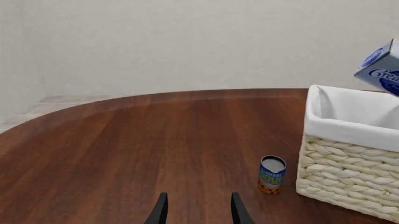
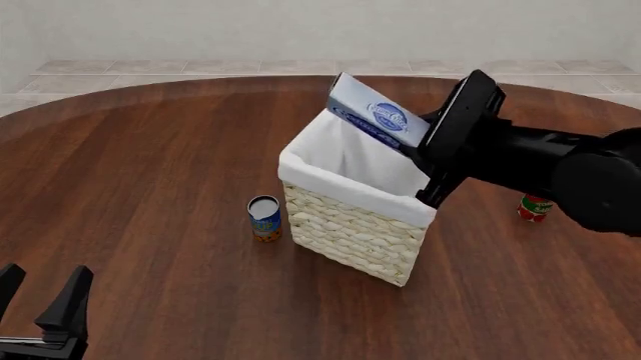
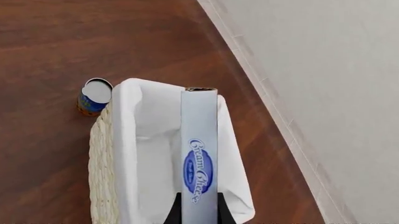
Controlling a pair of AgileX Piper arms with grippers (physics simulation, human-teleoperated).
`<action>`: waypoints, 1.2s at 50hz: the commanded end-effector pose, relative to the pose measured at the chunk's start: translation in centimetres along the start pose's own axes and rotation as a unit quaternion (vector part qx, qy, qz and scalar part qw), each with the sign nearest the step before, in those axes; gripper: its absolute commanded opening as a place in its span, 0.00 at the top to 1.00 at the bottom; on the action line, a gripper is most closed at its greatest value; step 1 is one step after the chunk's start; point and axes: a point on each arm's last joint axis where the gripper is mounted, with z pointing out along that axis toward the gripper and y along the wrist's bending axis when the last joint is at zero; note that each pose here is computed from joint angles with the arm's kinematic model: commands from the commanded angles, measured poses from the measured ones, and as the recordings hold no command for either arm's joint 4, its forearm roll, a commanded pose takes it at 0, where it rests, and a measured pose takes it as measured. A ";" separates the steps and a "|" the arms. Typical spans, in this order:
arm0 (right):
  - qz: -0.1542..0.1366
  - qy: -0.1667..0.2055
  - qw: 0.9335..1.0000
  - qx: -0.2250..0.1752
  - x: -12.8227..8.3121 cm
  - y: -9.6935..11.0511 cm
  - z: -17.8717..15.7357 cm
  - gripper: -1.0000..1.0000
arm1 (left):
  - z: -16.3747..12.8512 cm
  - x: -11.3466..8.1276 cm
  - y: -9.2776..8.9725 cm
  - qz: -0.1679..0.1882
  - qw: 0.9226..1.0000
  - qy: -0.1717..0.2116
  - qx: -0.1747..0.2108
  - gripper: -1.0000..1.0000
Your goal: Pick up the cream cheese box, and put it in the basket.
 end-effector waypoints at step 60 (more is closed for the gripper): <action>0.001 0.028 1.000 -0.007 1.5 0.1 1.9 0.00 | 0.0 0.0 0.0 0.000 1.000 0.000 0.000 0.00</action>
